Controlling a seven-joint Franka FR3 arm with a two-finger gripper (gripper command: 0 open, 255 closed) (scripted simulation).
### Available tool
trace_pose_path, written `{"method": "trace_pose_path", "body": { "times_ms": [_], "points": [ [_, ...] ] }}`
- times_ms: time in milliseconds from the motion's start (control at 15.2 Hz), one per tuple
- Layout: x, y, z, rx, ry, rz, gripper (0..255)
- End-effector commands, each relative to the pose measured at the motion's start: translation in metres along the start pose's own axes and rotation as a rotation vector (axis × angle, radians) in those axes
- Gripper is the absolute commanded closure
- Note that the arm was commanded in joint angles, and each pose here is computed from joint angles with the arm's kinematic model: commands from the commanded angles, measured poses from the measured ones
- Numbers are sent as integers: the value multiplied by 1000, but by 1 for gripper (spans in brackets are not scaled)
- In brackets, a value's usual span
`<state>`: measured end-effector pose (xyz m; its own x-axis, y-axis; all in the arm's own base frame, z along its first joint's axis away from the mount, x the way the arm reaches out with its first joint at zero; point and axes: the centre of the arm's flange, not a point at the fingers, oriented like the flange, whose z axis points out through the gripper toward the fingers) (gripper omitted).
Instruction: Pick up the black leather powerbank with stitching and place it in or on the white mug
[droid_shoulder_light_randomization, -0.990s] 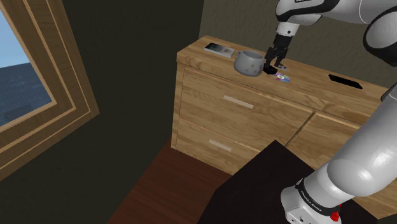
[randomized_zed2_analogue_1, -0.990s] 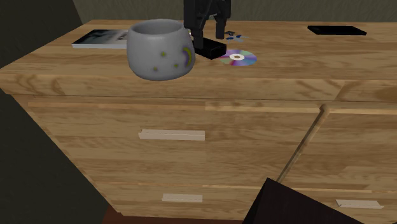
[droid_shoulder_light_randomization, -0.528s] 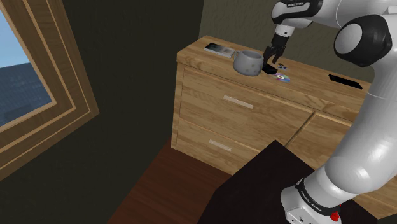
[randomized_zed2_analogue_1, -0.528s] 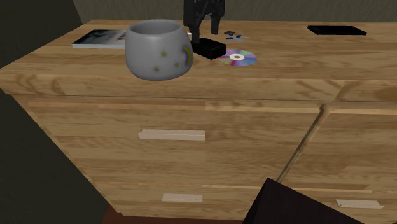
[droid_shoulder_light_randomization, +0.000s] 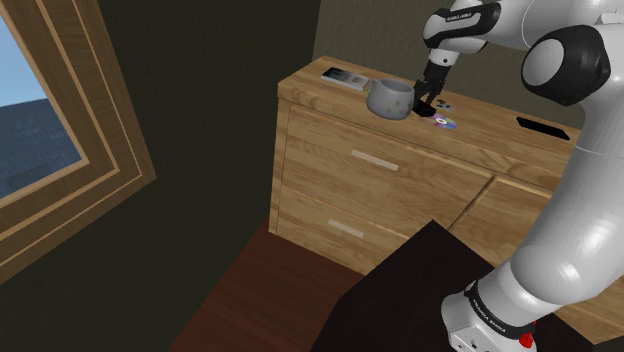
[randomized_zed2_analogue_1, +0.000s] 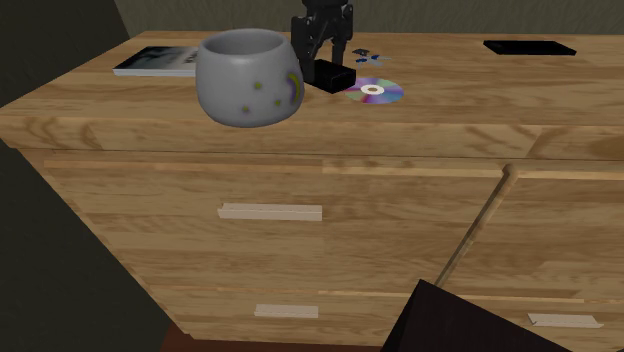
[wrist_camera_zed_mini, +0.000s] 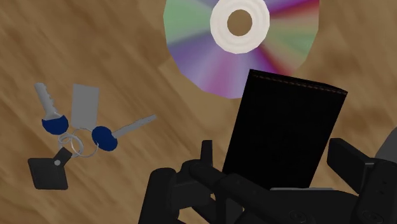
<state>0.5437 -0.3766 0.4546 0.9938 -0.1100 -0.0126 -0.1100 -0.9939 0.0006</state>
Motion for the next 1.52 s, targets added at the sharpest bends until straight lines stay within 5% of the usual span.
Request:
{"method": "trace_pose_path", "body": {
  "times_ms": [0,264,330,924,1452],
  "points": [
    [0,-1,2,1,-1,-2,0],
    [0,-1,2,1,-1,-2,0],
    [1,-1,2,1,-1,-2,255],
    [0,-1,2,1,-1,-2,255],
    [0,-1,-41,1,-1,-2,255]
  ]
}}
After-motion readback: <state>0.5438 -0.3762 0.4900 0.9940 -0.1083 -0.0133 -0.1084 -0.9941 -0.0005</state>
